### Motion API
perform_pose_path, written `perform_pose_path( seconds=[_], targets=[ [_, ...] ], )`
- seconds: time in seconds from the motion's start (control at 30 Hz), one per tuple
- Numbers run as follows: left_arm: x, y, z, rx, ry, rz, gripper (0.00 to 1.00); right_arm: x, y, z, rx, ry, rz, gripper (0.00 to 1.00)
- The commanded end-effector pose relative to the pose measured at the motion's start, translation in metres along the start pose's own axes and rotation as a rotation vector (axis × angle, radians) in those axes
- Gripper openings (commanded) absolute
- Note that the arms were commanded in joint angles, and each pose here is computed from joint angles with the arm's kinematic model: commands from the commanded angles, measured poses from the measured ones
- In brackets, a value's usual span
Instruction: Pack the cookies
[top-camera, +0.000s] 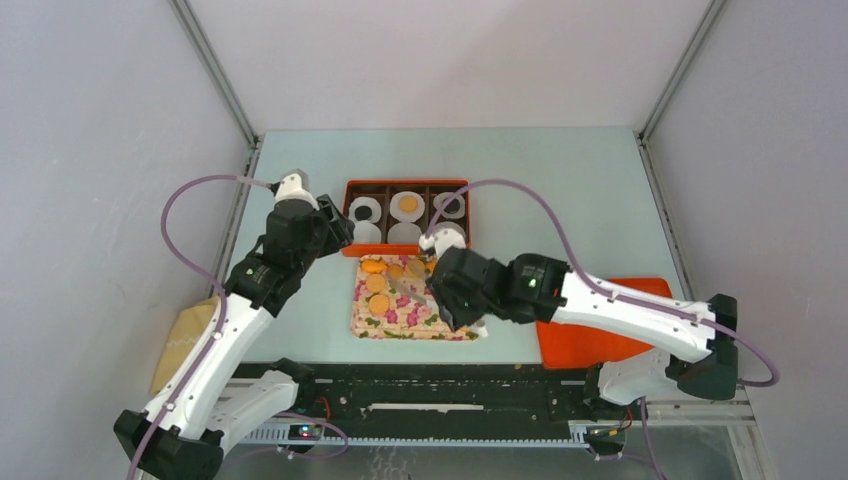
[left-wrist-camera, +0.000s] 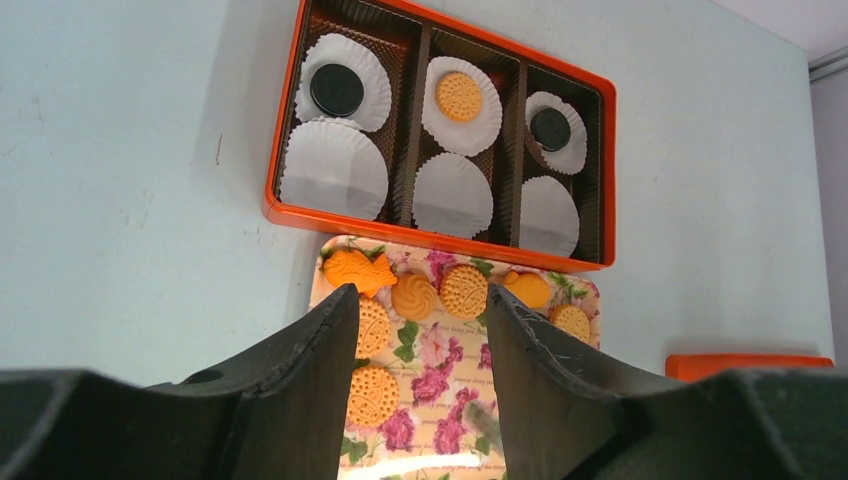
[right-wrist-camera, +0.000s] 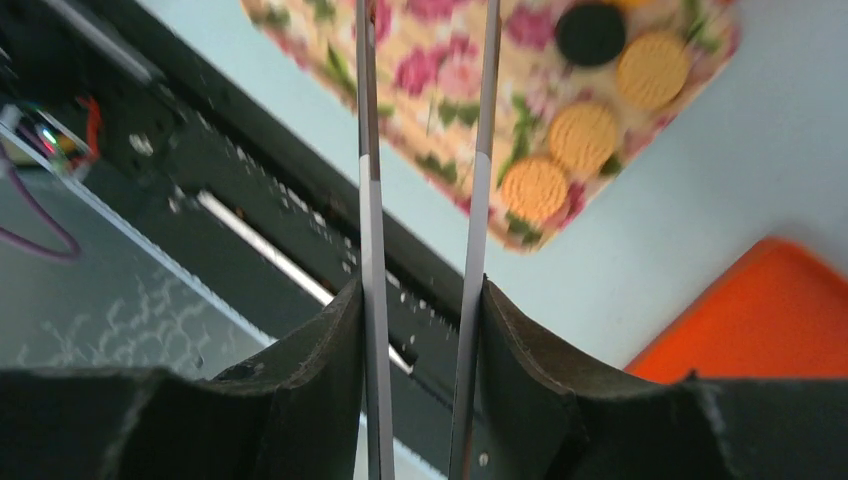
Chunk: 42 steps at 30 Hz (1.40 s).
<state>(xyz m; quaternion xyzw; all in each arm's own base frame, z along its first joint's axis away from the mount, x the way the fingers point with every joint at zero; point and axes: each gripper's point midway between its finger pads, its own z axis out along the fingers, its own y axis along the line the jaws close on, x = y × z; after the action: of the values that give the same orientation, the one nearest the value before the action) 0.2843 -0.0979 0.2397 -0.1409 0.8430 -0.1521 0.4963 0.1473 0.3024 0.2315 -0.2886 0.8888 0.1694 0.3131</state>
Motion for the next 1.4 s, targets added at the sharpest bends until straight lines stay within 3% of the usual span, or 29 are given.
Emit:
perform_pose_path(
  seconds=[0.0, 0.27, 0.97, 1.03, 1.2, 1.37],
  targets=[
    [-0.008, -0.006, -0.002, 0.029, -0.025, -0.033, 0.55, 0.047, 0.023, 0.007, -0.026, 0.094, 0.051, 0.48],
    [-0.013, -0.006, -0.014, 0.045, -0.05, -0.042, 0.55, 0.078, 0.057, 0.04, -0.052, 0.181, -0.018, 0.49],
    [-0.011, 0.005, -0.019, 0.012, -0.063, -0.019, 0.55, 0.045, 0.064, 0.098, -0.06, 0.198, -0.037, 0.48],
    [-0.01, 0.005, -0.019, 0.013, -0.061, -0.019, 0.55, 0.046, 0.067, 0.099, -0.07, 0.21, -0.04, 0.41],
    [-0.01, 0.005, -0.019, 0.016, -0.059, -0.018, 0.55, 0.038, 0.064, 0.086, -0.059, 0.193, -0.032, 0.13],
    [-0.014, 0.002, -0.022, 0.027, -0.069, -0.029, 0.55, 0.007, 0.054, 0.055, -0.033, 0.099, -0.032, 0.09]
  ],
)
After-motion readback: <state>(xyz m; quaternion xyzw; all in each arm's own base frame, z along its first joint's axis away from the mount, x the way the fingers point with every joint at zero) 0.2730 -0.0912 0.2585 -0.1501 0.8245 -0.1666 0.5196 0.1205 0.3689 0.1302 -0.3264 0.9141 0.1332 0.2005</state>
